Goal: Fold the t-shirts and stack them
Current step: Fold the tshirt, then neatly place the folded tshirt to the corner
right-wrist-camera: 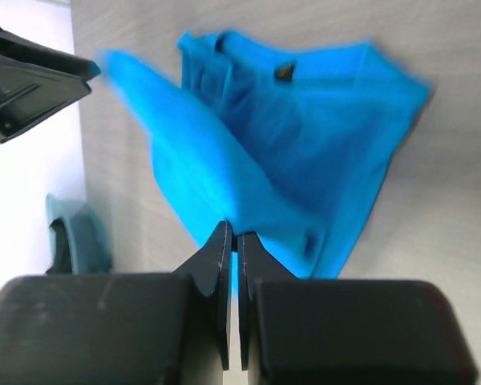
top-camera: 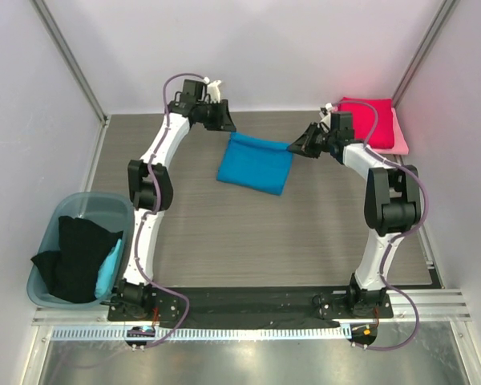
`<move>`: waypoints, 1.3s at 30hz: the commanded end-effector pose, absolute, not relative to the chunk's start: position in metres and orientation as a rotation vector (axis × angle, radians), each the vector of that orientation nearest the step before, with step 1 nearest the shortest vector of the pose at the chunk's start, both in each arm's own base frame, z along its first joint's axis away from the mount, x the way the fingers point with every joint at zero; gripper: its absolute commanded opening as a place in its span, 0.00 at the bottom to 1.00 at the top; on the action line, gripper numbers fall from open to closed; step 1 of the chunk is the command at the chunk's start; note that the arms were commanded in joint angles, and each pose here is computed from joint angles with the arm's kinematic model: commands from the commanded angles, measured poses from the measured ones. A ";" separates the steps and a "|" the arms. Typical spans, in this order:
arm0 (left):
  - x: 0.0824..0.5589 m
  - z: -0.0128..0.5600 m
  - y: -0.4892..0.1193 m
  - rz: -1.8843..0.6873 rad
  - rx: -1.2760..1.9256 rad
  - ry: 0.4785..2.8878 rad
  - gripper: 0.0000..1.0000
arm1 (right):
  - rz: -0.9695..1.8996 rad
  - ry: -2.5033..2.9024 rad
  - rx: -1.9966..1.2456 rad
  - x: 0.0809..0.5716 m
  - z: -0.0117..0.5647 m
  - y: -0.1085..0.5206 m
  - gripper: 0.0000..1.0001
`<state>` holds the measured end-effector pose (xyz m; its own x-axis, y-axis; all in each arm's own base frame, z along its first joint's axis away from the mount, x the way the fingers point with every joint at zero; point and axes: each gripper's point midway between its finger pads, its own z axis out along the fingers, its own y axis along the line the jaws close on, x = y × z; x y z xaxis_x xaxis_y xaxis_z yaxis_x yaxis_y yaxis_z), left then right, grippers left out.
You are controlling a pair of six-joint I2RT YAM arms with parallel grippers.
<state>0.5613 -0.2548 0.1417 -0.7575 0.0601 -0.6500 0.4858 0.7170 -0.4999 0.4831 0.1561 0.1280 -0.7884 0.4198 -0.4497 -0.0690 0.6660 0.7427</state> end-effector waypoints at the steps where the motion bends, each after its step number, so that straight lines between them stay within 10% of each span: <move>1: 0.614 0.171 -0.260 -0.820 0.414 2.067 0.47 | 0.951 2.122 0.165 0.526 0.148 0.148 0.24; 5: 0.636 0.198 -0.251 -0.716 0.366 1.967 0.58 | 0.868 2.042 0.112 0.554 0.181 0.136 0.56; 18: 0.496 0.234 -0.280 -1.320 0.490 2.133 0.42 | 1.117 2.352 0.186 0.463 0.113 0.127 0.62; 39: 0.443 0.118 -0.293 -1.804 0.161 2.444 0.39 | 1.266 2.430 0.504 0.460 0.036 0.162 0.74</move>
<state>0.4413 -0.2884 0.1084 -0.9916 0.0178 -0.1283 0.1267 0.3415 -0.9313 0.4588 0.1455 0.0465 -0.8854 0.4241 -0.1902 0.1007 0.5746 0.8122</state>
